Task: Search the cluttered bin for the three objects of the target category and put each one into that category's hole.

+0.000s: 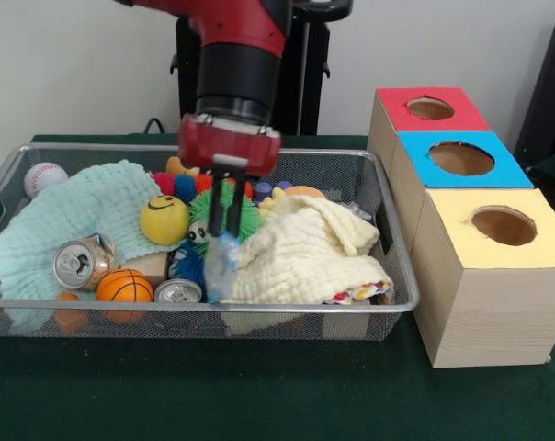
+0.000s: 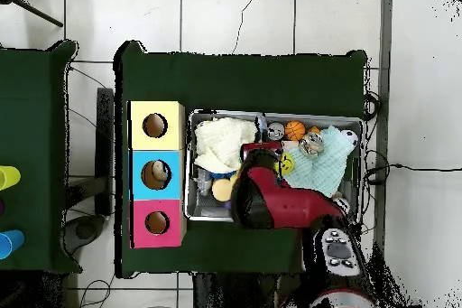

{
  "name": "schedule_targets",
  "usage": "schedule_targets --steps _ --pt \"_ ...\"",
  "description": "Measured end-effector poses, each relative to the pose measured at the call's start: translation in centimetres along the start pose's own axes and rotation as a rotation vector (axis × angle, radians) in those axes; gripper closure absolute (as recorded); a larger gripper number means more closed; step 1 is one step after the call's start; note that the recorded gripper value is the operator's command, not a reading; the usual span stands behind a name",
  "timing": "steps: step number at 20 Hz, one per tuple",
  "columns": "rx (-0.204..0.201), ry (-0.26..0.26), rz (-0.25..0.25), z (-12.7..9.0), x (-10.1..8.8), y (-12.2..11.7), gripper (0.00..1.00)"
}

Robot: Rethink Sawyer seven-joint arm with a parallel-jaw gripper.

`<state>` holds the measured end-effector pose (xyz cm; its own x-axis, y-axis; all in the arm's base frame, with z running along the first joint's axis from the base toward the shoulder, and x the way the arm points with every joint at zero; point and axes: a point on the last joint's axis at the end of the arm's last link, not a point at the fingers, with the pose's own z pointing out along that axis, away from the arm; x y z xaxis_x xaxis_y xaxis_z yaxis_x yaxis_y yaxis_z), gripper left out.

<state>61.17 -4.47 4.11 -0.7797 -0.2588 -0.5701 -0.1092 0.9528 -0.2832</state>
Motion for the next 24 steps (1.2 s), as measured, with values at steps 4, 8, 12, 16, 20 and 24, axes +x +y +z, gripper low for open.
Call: schedule_targets --steps 4,8,12,16,20,24 --pt "0.032 -0.063 -0.057 -3.3 -5.1 4.5 1.0" --pt "0.046 -0.097 -0.08 -5.0 -7.3 6.3 1.0" --pt "0.071 -0.107 -0.087 -6.0 -8.0 6.0 1.0" --pt "0.107 -0.096 -0.078 -6.3 -7.8 4.4 1.0" --pt "0.125 -0.051 -0.058 -6.7 -7.4 3.3 1.0" --pt "0.113 0.076 -0.019 -7.8 -6.5 3.1 1.0"
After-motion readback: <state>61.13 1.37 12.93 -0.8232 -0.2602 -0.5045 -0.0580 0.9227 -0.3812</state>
